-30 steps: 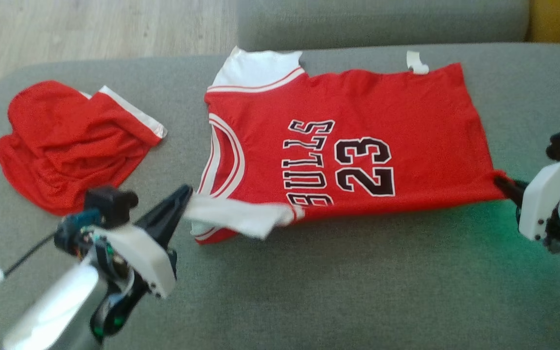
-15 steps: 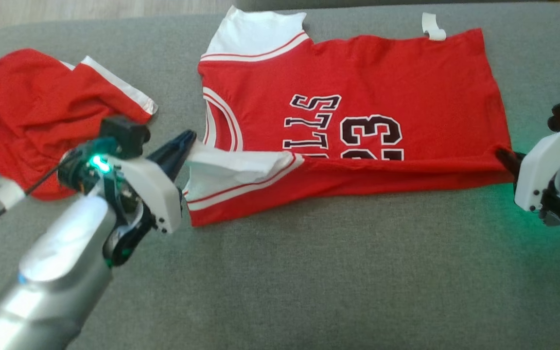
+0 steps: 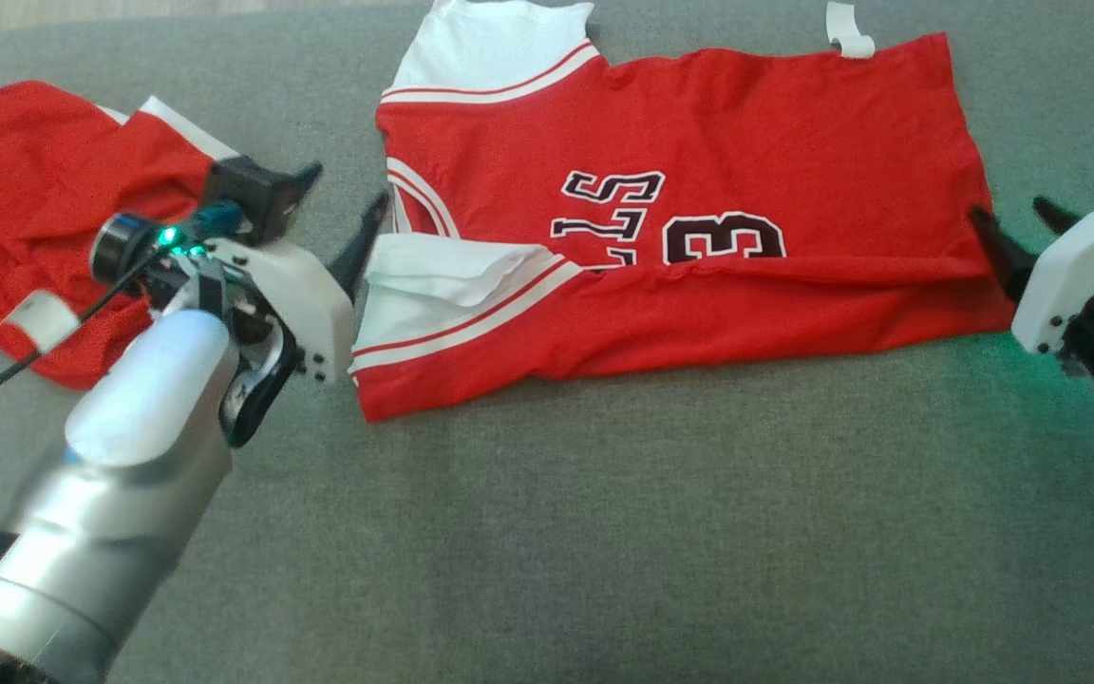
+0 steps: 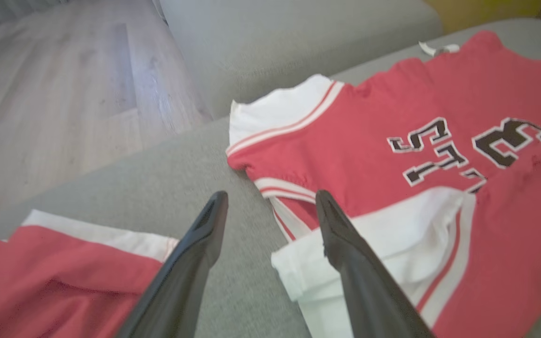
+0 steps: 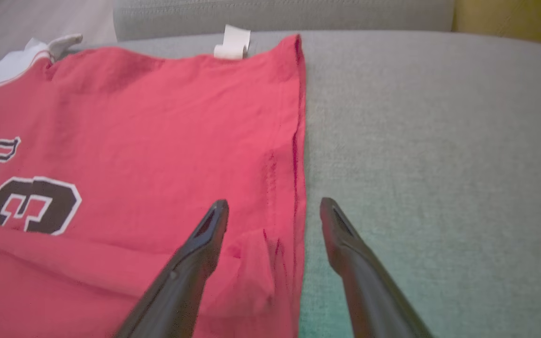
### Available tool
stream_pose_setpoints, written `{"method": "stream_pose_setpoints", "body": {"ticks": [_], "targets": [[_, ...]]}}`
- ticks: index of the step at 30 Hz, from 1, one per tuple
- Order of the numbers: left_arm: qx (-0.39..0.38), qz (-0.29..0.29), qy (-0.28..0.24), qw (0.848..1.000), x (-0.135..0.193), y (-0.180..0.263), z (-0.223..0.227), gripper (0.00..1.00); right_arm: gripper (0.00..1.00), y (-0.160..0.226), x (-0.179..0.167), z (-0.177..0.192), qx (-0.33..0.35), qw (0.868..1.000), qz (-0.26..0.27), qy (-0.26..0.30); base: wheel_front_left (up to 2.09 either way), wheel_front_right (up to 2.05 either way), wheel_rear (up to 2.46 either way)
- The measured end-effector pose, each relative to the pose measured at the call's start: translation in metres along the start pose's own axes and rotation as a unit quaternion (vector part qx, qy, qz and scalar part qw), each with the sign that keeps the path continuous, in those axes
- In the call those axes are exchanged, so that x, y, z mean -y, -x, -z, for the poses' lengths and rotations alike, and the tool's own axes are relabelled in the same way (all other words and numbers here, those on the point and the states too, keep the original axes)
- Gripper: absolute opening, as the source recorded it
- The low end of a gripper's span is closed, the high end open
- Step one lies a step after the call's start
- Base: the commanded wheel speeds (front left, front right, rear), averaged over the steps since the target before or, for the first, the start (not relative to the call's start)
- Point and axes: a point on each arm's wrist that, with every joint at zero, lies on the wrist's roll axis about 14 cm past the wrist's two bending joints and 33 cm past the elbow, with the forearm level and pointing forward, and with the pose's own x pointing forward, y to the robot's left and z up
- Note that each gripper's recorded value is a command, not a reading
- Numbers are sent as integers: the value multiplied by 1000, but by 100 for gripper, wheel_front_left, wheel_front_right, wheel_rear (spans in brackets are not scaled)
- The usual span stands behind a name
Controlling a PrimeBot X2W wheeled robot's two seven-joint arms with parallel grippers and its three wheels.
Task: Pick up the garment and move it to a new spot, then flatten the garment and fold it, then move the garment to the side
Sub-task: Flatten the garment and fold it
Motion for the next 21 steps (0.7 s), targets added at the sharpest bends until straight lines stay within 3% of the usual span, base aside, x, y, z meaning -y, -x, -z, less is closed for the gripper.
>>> {"method": "stream_pose_setpoints", "body": {"ticks": [3,8,12,13,16,21], "targets": [[86,-31,22,996,-8,4,-34,100,100,4,1,-25,66,998,7,-9,0,0,0],[220,-71,50,972,-22,29,-86,100,100,22,-2,-68,188,982,10,13,0,0,0],[278,-92,76,953,-25,56,-107,100,100,45,-7,-100,274,961,12,26,0,0,0],[278,-92,76,953,-25,56,-107,100,100,45,-7,-100,274,961,12,26,0,0,0],[332,-106,97,932,-22,86,-122,100,100,64,-6,-110,312,949,22,24,0,0,0],[363,-127,108,917,-4,120,-109,100,100,102,-24,-116,387,922,19,13,0,0,0]]}}
